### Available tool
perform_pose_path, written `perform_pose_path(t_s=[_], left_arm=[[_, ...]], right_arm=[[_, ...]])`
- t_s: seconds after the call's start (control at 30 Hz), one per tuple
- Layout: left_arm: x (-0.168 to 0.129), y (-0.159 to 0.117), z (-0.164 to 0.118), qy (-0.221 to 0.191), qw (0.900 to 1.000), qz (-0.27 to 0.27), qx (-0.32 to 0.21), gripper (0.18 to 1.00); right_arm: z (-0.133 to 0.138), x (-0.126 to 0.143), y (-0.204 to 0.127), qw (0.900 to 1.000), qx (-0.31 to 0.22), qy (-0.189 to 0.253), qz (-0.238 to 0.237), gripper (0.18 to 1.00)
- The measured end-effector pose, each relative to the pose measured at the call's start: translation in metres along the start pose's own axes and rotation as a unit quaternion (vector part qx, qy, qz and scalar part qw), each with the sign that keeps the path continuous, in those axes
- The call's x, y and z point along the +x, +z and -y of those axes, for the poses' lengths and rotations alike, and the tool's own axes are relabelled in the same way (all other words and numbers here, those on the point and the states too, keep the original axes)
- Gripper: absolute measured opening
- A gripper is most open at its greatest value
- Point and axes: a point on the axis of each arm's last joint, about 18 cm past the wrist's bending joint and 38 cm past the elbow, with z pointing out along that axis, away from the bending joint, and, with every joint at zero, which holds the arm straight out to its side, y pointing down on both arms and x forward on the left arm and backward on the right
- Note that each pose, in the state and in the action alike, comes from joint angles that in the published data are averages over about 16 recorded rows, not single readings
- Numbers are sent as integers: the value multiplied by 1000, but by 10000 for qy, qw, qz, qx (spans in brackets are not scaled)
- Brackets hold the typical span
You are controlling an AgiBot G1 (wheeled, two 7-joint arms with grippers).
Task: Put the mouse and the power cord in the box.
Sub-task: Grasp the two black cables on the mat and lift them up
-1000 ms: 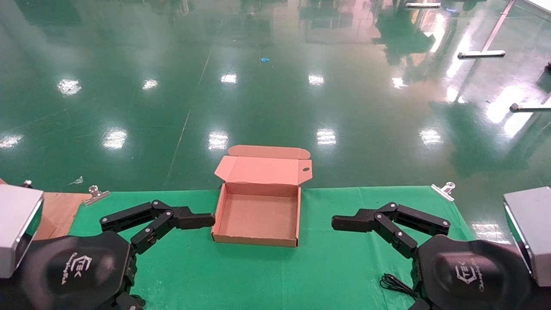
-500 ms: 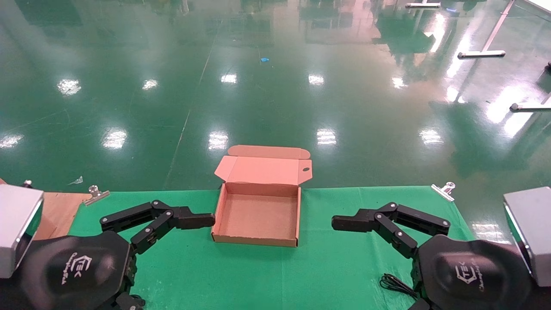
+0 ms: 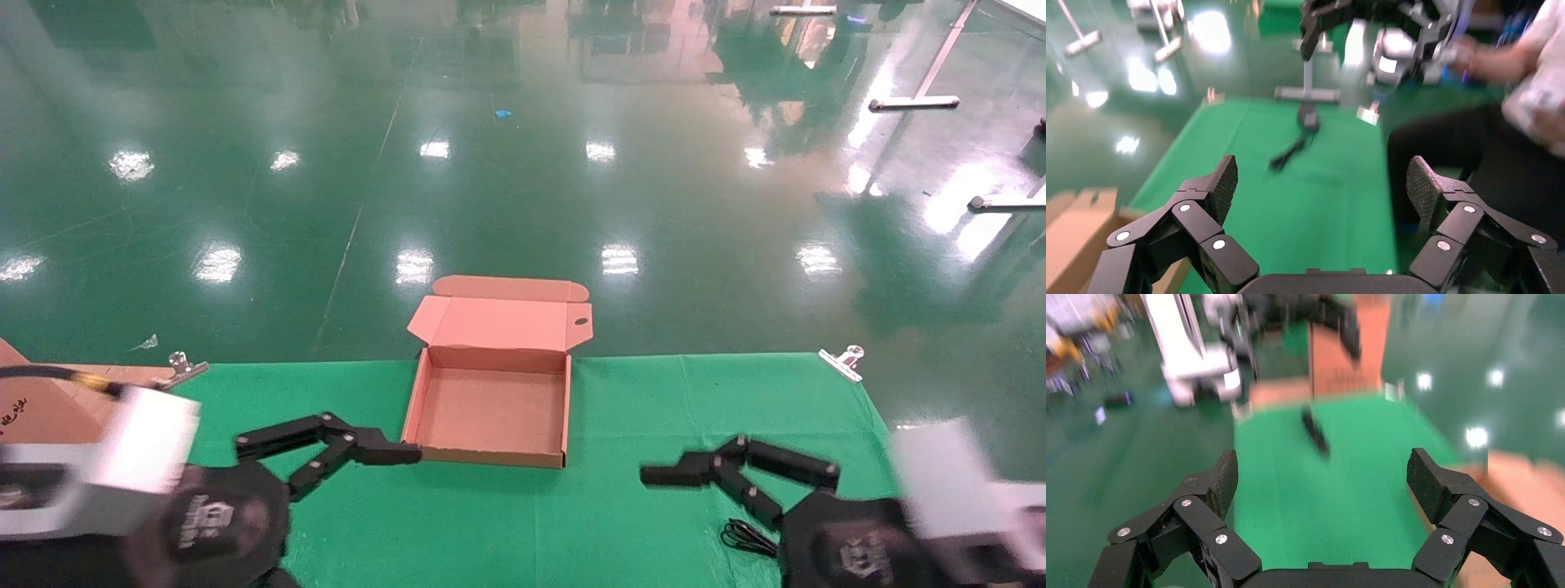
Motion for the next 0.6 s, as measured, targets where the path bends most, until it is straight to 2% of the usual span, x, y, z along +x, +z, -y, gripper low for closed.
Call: perform_pose_path(t_s=[0.1, 0.23, 0.43, 0.6], left_arm=[[-14, 2, -19, -15, 9982, 120, -587, 1001], [-34, 0, -45, -35, 9905, 266, -1346, 1001], [-60, -8, -82, -21, 9697, 402, -2410, 1001], [-79, -14, -107, 120, 9466, 462, -3189, 1001]], right_arm=[[-19, 10, 5, 9977, -665, -111, 1, 1001], [-44, 29, 10, 9867, -1599, -298, -12, 1001], [-74, 65, 14, 9589, -2779, -567, -47, 1001], [-99, 89, 18, 9349, -3486, -661, -34, 1001]])
